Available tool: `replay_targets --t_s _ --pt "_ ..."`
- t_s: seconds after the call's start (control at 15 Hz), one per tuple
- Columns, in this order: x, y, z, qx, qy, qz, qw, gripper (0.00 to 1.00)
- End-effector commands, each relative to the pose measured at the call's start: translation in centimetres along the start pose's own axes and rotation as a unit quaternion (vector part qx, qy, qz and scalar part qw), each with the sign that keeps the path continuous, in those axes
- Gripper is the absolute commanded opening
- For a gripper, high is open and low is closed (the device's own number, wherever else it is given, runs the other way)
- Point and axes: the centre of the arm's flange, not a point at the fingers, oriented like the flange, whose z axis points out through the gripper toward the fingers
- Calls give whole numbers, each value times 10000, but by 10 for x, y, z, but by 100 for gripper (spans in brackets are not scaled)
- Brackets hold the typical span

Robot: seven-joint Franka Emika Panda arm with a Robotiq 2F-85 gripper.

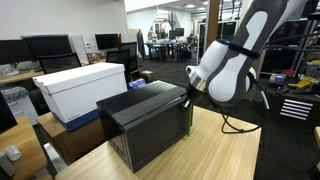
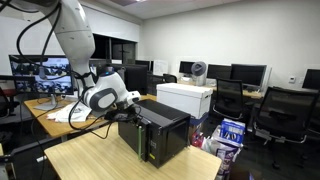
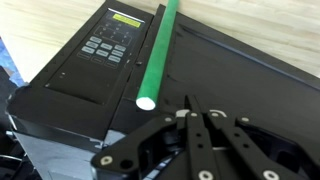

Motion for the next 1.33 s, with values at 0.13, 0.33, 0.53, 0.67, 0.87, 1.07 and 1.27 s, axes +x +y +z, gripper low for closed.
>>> replay_targets --t_s 0.13,0.33,0.53,0.67,0.87,1.07,1.27 --pt "5 -2 26 51 368 -26 9993 2" --pt "4 -8 33 -183 774 157 9967 2" --pt "13 -14 38 -161 735 206 9970 2" --pt "7 -17 32 -131 238 91 9996 28" --pt "-19 -35 27 47 -624 -71 9980 38" --pt "-42 -52 19 -99 -851 9 9963 58" --pt "-63 -68 7 -178 -875 287 9956 77"
